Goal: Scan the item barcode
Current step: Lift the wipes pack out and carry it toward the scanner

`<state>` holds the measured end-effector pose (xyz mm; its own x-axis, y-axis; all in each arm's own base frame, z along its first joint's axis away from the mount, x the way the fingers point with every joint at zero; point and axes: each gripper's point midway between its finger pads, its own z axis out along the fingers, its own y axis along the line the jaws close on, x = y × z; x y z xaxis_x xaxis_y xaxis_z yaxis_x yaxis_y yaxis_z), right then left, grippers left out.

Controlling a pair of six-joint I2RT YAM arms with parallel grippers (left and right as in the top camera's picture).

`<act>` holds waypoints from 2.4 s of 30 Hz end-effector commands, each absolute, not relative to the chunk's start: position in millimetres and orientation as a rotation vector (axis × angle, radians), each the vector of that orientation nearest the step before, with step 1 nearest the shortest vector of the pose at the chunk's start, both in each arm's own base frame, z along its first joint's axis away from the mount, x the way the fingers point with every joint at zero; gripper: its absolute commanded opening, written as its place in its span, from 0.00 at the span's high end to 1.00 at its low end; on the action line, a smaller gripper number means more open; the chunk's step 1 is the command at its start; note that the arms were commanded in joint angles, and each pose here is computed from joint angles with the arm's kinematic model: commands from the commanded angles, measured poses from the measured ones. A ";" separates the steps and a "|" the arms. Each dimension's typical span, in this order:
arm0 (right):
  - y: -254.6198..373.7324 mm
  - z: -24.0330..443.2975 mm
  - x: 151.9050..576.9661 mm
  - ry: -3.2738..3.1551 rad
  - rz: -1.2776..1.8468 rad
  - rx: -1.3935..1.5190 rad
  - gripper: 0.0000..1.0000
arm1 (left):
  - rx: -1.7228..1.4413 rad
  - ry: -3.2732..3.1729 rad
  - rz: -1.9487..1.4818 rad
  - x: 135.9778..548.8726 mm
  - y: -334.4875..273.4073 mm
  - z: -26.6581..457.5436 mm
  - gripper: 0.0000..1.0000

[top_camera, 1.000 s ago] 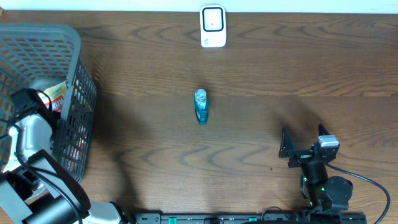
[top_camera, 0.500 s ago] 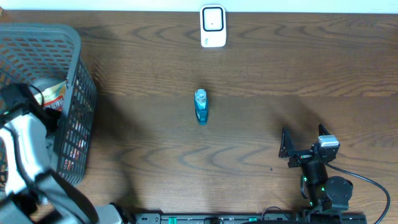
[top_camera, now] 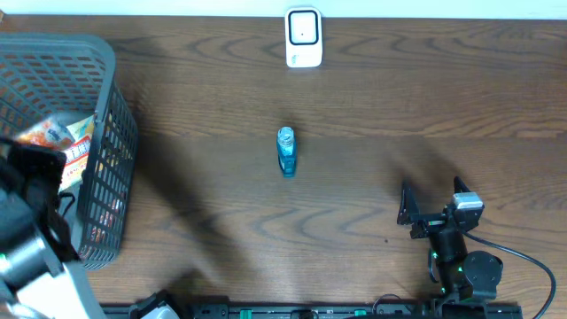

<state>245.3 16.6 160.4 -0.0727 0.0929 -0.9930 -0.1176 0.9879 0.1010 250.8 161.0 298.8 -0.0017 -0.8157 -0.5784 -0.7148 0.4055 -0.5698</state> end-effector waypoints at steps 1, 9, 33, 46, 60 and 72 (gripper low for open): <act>18.6 158.7 245.1 1.640 0.175 -0.033 0.01 | -1.157 1.710 -0.364 259.8 118.0 337.2 0.93; 18.6 158.7 245.1 1.640 0.175 -0.033 0.01 | -0.749 1.795 -0.682 283.1 23.6 373.6 0.93; 18.6 158.7 245.1 1.640 0.175 -0.033 0.01 | 0.618 2.199 -0.580 318.9 -312.7 215.4 0.93; 18.6 158.7 245.1 1.640 0.175 -0.033 0.01 | 0.608 2.593 -0.361 317.1 -325.4 39.8 0.93; 18.6 158.7 245.1 1.640 0.175 -0.033 0.01 | 0.685 2.712 -0.272 295.9 -324.7 -21.8 0.88; 18.6 158.7 245.1 1.640 0.175 -0.033 0.01 | 0.687 2.720 -0.263 294.3 -322.5 -20.3 0.04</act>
